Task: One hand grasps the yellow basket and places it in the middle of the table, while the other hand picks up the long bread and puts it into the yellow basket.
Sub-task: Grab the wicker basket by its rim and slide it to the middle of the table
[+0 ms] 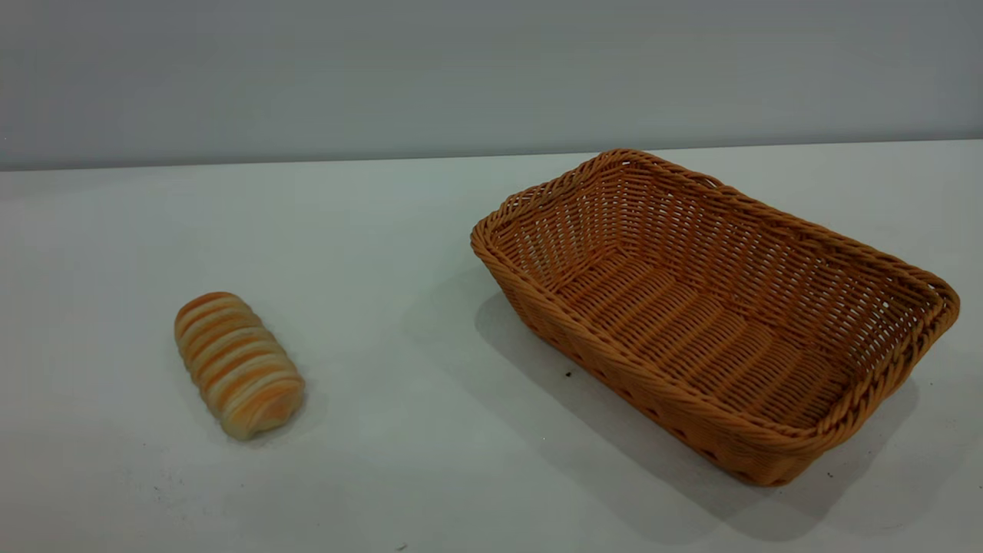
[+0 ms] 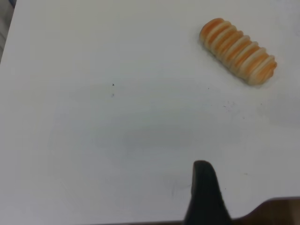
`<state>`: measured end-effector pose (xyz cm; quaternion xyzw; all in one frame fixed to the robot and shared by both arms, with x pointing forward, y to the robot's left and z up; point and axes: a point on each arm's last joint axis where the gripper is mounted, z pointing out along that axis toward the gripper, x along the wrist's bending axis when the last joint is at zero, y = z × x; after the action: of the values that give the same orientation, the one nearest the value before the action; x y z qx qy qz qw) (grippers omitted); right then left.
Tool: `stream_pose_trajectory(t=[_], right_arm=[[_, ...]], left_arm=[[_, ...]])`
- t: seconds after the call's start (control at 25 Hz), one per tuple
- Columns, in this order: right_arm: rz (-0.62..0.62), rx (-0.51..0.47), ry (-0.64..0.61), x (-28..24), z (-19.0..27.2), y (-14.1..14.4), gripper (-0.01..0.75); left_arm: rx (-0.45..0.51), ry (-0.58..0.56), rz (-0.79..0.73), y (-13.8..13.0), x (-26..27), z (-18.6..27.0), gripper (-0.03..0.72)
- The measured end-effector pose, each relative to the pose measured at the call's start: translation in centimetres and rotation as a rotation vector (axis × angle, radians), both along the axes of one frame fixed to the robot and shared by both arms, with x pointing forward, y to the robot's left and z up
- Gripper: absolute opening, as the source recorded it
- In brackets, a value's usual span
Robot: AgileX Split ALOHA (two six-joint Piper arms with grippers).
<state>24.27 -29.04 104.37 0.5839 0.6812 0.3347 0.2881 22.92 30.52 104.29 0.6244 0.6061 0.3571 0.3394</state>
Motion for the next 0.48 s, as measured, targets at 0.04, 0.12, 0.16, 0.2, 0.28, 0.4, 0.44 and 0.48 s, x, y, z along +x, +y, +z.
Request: stream_pose_trajectory(t=[0.04,0.12,0.16,0.2,0.28,0.4,0.44,0.48], right_arm=[[0.000,0.000,0.000,0.00,0.00,0.00,0.568],[0.000,0.000,0.000,0.00,0.00,0.00,0.568],[0.000,0.000,0.000,0.00,0.00,0.00,0.568],[0.000,0.000,0.000,0.00,0.00,0.00,0.568],[0.000,0.000,0.000,0.00,0.00,0.00,0.568],[0.000,0.000,0.000,0.00,0.00,0.00,0.568],[0.000,0.000,0.000,0.00,0.00,0.00,0.568],[0.000,0.000,0.000,0.00,0.00,0.00,0.568]], left_arm=[[0.000,0.000,0.000,0.00,0.00,0.00,0.571],[0.000,0.000,-0.005,0.00,0.00,0.00,0.571],[0.000,0.000,-0.014,0.01,0.01,0.00,0.571],[0.000,0.000,-0.027,0.03,0.01,0.00,0.571],[0.000,0.000,-0.052,0.05,0.03,0.00,0.571],[0.000,0.000,-0.080,0.07,0.04,0.00,0.571],[0.000,0.000,-0.087,0.08,0.05,0.00,0.571],[0.000,0.000,-0.092,0.09,0.05,0.00,0.571]])
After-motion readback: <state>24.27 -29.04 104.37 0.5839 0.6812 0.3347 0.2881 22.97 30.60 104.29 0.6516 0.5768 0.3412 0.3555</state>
